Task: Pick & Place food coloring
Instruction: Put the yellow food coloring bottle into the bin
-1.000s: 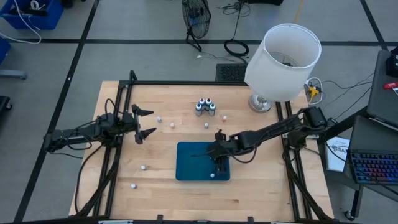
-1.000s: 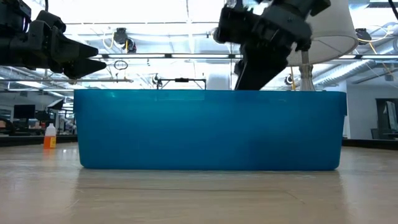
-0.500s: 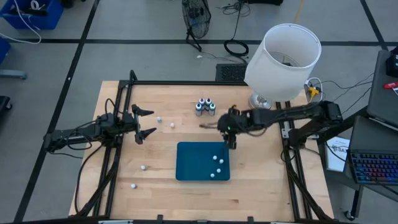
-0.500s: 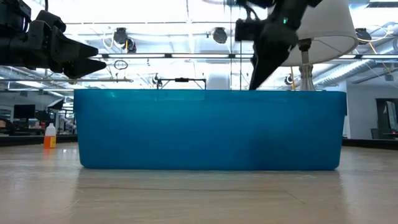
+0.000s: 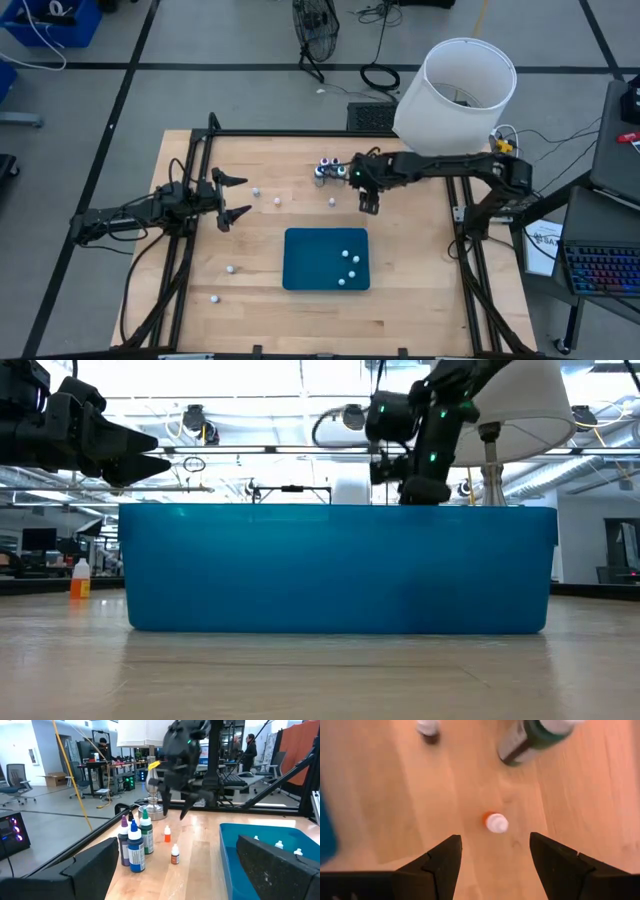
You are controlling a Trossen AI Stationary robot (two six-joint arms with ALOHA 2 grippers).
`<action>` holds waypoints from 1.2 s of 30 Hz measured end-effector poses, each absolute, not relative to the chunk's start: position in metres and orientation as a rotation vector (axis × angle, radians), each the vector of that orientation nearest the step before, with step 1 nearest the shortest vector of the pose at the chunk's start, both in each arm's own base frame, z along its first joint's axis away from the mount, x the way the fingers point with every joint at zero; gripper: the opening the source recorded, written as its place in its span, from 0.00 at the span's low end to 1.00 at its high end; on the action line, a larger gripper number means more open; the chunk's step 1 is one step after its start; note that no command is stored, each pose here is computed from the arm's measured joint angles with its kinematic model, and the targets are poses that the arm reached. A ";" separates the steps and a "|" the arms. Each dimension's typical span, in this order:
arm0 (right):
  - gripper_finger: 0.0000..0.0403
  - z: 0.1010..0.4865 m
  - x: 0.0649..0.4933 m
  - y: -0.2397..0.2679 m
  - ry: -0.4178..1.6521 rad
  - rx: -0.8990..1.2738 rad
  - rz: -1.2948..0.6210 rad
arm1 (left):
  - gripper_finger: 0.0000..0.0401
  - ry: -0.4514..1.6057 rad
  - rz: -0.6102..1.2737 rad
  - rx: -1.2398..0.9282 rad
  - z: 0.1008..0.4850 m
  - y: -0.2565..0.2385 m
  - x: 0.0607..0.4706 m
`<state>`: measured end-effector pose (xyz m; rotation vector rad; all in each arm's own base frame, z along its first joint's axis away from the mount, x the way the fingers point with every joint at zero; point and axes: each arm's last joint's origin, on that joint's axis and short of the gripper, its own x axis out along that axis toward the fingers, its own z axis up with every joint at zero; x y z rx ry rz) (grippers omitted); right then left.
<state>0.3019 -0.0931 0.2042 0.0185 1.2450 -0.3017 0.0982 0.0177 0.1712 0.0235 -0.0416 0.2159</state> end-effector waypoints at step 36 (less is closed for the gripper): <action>0.41 0.155 0.316 -0.122 1.318 0.030 -0.320 | 1.00 -0.042 0.216 0.024 0.171 0.018 0.098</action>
